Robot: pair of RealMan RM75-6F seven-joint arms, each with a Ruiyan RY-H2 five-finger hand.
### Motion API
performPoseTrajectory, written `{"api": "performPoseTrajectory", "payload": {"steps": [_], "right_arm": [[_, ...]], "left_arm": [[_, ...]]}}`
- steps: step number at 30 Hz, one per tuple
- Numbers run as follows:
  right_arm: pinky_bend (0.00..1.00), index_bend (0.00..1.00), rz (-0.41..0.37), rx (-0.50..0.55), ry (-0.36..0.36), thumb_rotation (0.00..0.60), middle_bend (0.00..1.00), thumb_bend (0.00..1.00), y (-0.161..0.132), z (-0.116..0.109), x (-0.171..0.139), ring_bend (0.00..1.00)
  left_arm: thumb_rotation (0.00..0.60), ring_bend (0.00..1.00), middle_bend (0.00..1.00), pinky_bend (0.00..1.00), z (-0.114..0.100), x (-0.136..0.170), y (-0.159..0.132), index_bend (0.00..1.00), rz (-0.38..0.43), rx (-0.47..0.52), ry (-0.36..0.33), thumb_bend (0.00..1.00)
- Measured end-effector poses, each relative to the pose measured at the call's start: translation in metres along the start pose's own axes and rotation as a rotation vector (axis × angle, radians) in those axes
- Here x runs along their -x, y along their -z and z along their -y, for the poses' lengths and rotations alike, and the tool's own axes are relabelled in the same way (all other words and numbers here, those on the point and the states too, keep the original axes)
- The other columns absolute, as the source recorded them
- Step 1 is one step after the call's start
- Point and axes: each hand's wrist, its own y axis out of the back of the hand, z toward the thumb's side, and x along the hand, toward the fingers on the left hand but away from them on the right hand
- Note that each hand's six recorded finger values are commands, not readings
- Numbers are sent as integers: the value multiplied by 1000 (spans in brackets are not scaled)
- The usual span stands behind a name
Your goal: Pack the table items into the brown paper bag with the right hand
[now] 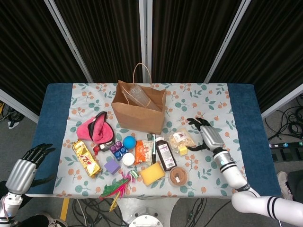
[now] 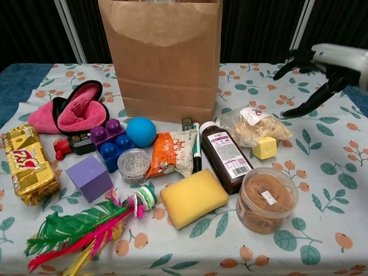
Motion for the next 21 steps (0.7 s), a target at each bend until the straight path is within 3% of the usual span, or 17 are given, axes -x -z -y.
{"api": "performPoseTrajectory", "payload": {"steps": [3,7,12,21], "right_arm": [[0,104,28,79,-51,600,188,0,8,24,16,9],[0,102,37,143,-65,600,190,0,4,41,36,10],[0,100,17,170,-44,600,209,0,-9,44,50,35],[0,140,40,106,5,600,253,0,-3,40,46,72]], "left_arm": [[600,174,266,253,0,0,1,263,-4,-4,2,112],[600,174,266,253,-1,0,3,263,-8,-7,1,112],[600,174,266,253,-2,0,4,263,-12,-7,-3,111],[600,174,266,253,-3,-2,6,263,-17,-2,-7,112]]}}
